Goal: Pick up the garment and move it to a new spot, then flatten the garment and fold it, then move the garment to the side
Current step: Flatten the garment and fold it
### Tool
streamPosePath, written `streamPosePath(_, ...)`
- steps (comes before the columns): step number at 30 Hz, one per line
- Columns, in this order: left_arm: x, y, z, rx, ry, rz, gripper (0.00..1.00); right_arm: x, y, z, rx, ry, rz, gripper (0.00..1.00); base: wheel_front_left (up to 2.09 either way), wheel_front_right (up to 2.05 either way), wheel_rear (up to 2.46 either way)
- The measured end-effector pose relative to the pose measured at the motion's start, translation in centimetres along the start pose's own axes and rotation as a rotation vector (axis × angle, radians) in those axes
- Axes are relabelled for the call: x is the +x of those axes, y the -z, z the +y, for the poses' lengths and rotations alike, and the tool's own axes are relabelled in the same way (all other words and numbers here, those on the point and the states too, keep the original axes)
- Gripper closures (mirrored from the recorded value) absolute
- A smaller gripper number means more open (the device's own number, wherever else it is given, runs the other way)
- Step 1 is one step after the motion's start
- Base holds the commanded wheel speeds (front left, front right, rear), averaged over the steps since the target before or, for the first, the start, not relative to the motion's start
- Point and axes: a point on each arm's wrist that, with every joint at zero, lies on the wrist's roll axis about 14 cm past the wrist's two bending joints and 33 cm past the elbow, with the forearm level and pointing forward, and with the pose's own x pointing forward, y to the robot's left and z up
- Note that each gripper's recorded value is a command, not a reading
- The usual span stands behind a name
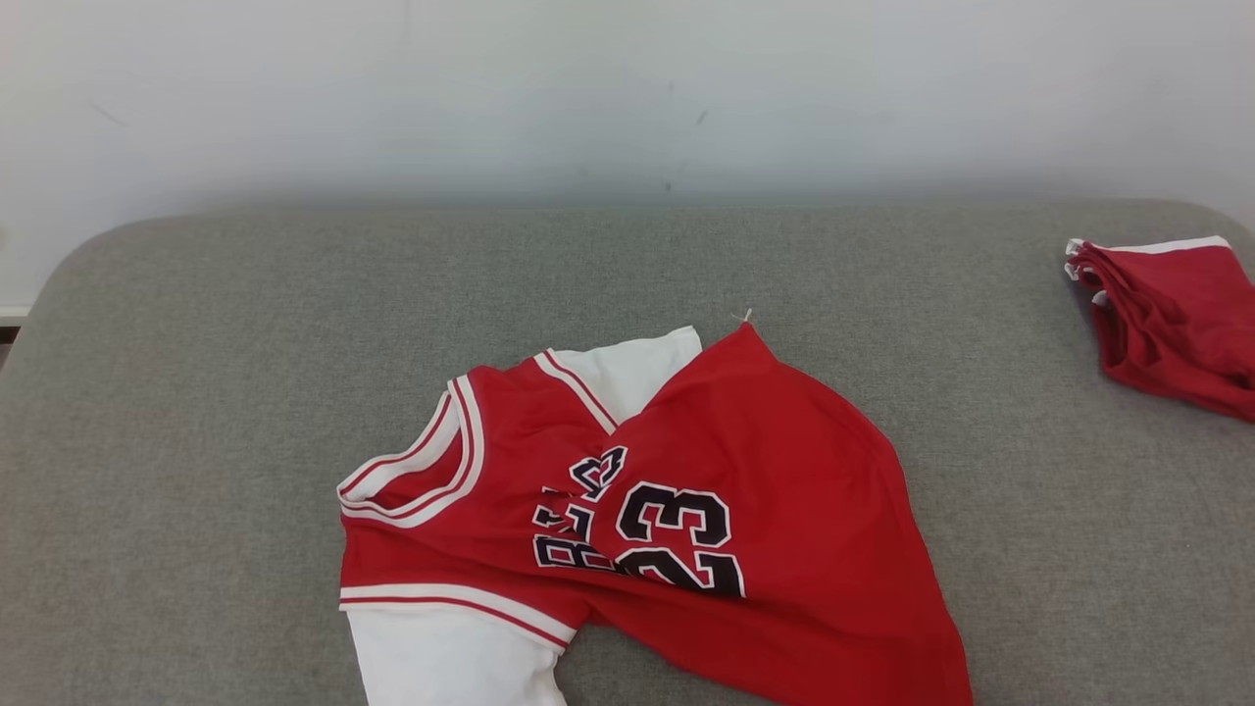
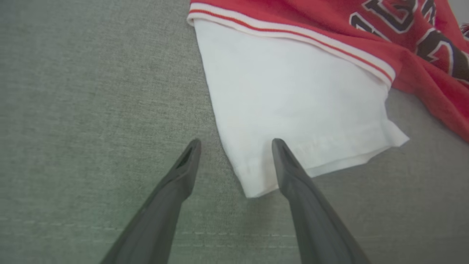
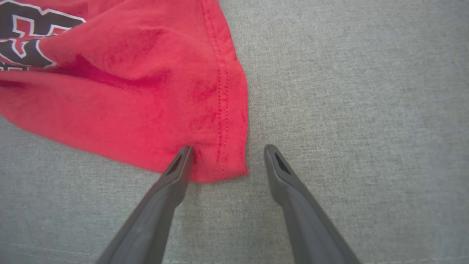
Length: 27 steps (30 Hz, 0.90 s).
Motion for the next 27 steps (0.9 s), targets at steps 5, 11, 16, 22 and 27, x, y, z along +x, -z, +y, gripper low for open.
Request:
streamPosePath(5, -0.1, 1.1, -0.6, -0.026, 0.007, 0.03, 0.0, 0.1, -0.2, 0.2, -0.001, -0.007, -0.007, 0.0, 0.0, 0.0, 0.0)
streamPosePath(11, 0.2, 2.0, -1.8, -0.031, 0.042, 0.066, 1.0, 0.2, 0.4, 0.9, 0.004, -0.025, 0.012, 1.0, 0.0, 0.0, 0.0)
streamPosePath(16, 0.7, 0.3, -2.6, -0.065, 0.061, 0.014, 1.0, 0.6, -1.0, 2.1, 0.017, -0.062, -0.029, 1.0, 0.0, 0.0, 0.0)
streamPosePath(22, 1.5, -6.1, -2.9, -0.109, 0.083, -0.185, 1.0, 1.3, -5.6, 3.8, 0.032, -0.122, -0.169, 1.0, 0.0, 0.0, 0.0)
streamPosePath(27, 2.8, -13.2, -3.6, -0.069, 0.145, -0.364, 1.0, 2.4, -10.9, 5.1, 0.031, -0.188, -0.305, 1.0, 0.0, 0.0, 0.0)
